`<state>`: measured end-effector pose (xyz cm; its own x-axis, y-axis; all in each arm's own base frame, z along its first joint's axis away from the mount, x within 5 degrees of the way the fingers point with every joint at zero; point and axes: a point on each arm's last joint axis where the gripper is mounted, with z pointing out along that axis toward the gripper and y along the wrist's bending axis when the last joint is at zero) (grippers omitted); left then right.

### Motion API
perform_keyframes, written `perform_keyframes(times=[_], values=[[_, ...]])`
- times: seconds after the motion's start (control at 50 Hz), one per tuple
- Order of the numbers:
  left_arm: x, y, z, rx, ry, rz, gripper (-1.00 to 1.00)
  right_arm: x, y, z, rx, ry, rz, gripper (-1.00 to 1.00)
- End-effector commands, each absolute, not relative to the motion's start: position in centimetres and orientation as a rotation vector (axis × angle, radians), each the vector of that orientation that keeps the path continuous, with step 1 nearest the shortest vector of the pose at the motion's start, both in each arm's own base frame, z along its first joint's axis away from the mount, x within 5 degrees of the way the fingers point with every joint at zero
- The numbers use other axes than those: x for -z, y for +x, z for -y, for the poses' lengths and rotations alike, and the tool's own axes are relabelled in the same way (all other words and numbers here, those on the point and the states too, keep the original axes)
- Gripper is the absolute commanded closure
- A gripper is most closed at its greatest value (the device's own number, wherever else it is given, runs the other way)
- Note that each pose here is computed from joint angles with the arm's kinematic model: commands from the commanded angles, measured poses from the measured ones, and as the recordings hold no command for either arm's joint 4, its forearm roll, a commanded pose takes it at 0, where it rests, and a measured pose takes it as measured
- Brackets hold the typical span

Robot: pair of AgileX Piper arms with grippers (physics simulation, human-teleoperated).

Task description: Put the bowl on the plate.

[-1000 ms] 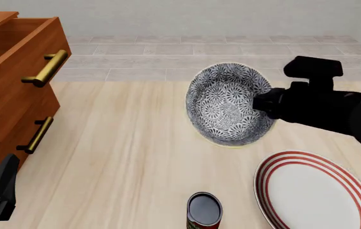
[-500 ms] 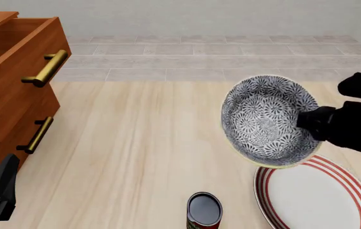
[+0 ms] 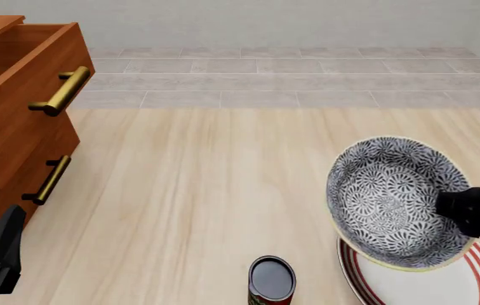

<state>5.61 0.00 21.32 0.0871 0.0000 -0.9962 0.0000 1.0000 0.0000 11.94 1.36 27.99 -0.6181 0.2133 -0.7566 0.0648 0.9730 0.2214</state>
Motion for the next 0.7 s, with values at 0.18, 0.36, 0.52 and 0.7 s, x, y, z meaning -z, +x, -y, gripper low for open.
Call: perform_keyframes(times=[0.18,0.36,0.52,0.7], values=[[-21.3,5.6,0.0,0.0,0.0,-1.484,-1.0,-24.4,9.7,-0.2,-0.167,0.327,-2.291,1.0],[-21.3,5.6,0.0,0.0,0.0,-1.484,-1.0,-21.7,9.2,0.3,-0.135,0.398,-2.317,1.0],[-21.3,5.6,0.0,0.0,0.0,-1.484,-1.0,-20.3,9.0,0.6,-0.112,0.434,-2.332,1.0],[-21.3,5.6,0.0,0.0,0.0,-1.484,-1.0,-18.3,8.7,1.0,-0.086,0.486,-2.354,1.0]])
